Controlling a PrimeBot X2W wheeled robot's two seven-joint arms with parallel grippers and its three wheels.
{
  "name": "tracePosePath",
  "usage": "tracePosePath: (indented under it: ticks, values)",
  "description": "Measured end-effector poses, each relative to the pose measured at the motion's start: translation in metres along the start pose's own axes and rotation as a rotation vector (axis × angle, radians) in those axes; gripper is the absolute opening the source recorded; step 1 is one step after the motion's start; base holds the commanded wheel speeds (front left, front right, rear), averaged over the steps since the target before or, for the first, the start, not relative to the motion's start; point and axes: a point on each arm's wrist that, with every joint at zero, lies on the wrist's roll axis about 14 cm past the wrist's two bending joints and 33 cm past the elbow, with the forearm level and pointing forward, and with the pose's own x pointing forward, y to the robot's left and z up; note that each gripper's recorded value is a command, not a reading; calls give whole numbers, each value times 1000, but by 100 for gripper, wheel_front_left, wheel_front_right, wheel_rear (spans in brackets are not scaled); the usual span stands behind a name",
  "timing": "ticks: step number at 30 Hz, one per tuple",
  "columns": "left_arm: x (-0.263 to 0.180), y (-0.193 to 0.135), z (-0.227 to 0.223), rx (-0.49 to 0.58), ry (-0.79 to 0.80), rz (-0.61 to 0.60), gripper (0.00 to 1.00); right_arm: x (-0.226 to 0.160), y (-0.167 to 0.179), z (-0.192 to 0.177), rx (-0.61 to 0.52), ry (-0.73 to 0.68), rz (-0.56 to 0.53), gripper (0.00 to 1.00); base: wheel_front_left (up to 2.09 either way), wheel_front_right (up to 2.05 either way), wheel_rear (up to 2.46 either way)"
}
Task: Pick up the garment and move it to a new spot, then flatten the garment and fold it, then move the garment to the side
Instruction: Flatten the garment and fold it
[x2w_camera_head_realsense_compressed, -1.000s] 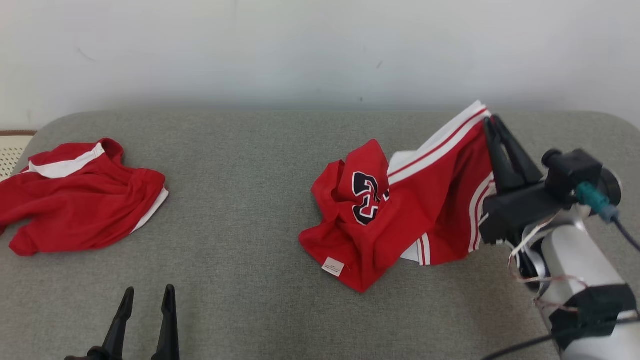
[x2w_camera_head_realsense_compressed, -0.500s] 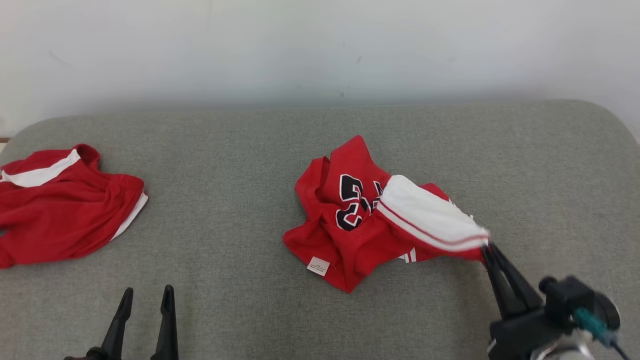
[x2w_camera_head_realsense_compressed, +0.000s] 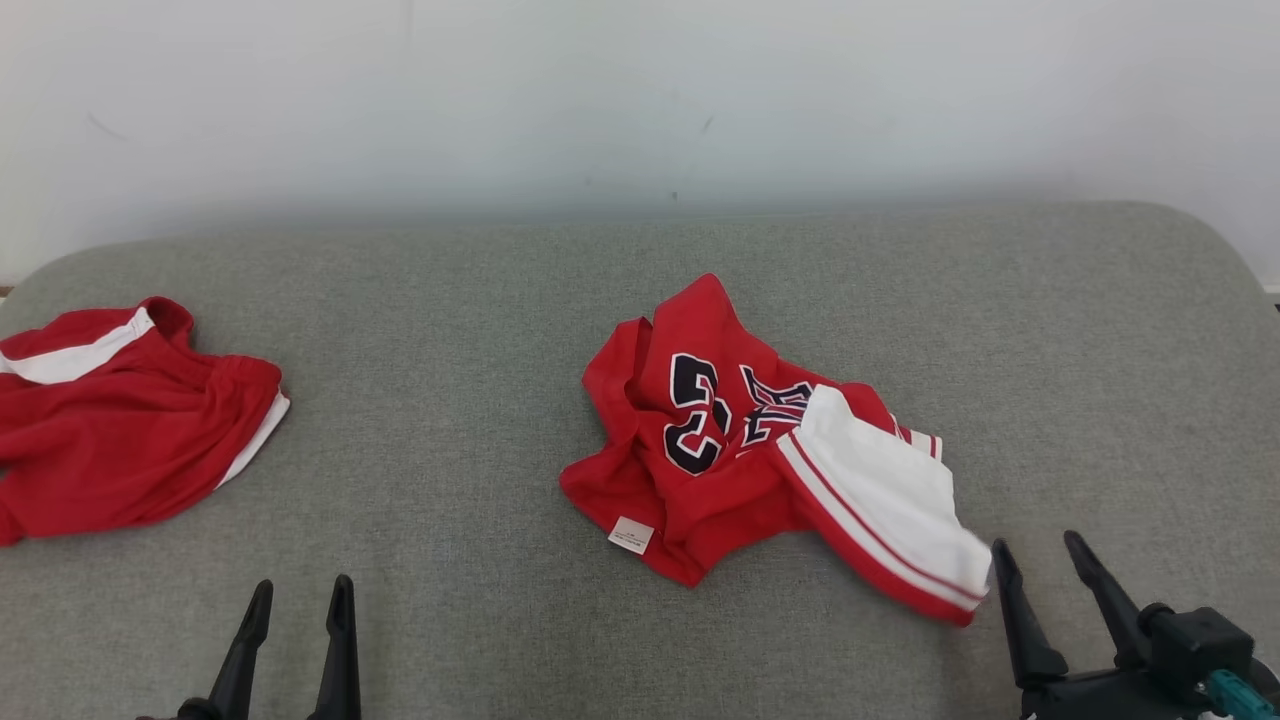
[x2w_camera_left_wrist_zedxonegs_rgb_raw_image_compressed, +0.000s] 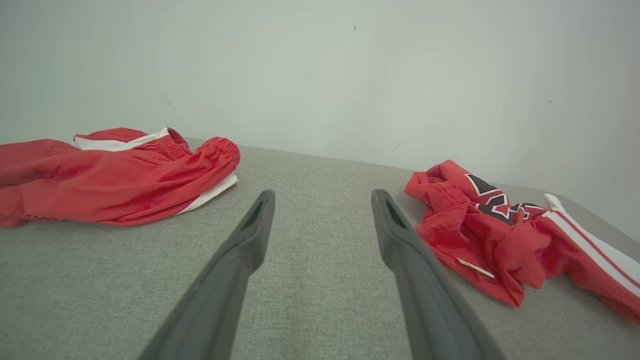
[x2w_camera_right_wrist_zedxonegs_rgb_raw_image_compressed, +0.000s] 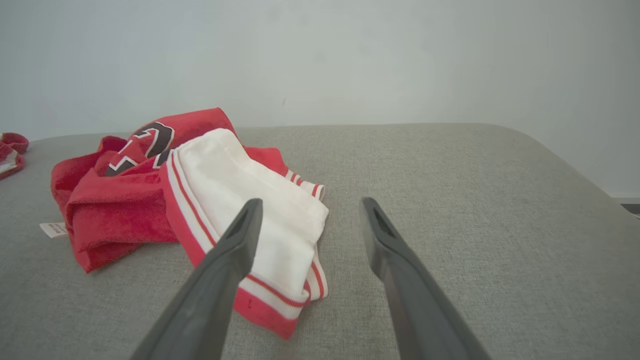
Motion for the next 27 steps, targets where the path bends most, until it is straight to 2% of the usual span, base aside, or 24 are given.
tracePosePath:
  ticks: [6, 16, 21, 27]
  values:
    - [-2, 3, -1, -1, 3, 8, 100, 3, -2, 33, -2, -122, -24, 100, 0, 0, 0]
    - [-1, 4, -1, 23, 4, 1, 100, 12, 29, 57, 47, -221, 8, 100, 0, 0, 0]
    - [5, -7, -3, 44, 5, -54, 100, 13, 38, 56, 65, -221, 17, 100, 0, 0, 0]
    - [30, -40, -3, 62, 18, -215, 100, 18, 36, 57, 68, -224, 14, 100, 0, 0, 0]
